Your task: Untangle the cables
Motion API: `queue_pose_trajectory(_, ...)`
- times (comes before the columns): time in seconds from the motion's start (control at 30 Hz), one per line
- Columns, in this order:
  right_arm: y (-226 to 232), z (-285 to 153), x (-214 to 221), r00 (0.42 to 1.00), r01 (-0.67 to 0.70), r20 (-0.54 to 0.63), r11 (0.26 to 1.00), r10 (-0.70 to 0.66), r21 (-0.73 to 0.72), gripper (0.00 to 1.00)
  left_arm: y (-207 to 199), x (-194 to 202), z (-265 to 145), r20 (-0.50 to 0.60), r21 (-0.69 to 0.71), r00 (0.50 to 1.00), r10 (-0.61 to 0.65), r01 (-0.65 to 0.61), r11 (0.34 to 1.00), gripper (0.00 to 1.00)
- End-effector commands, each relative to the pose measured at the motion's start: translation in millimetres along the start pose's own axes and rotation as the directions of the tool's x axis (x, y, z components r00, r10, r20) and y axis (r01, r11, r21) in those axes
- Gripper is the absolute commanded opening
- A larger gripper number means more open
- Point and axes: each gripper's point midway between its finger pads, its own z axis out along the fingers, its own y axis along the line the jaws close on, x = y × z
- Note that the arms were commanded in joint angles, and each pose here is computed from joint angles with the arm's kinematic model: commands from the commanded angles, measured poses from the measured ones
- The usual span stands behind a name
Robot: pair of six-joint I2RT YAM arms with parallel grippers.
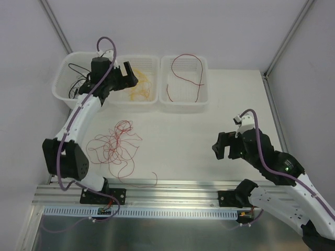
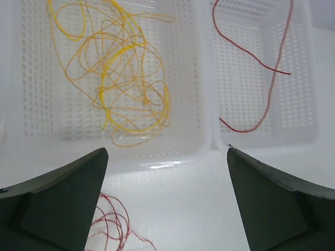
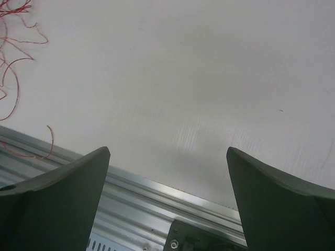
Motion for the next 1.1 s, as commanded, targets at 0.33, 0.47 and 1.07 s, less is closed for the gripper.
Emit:
queue_pose_trajectory(0.33,97.7,29.2,16.8,0.990,0.019,-0.117,0.914,-0.072,-0.404,0.99,34.8,160.2,-143.3,-0.092,-0.079,0.980,-0.175,0.168,0.983,0.99)
queue_pose_trajectory(0.47,118.3,41.7,23.6,0.983,0.048,-0.136,0.898,-0.119,-0.437,1.00,59.6,194.4,-144.4,-0.120,-0.179,0.973,-0.197,0.174,0.968,0.96)
queue_pose_trajectory(1.07,160.3,79.9,52.1,0.972,0.119,-0.132,0.888,-0.196,-0.445,0.99,-10.2,282.4,-105.0,-0.360,-0.008,0.913,-0.189,0.200,0.980,0.44)
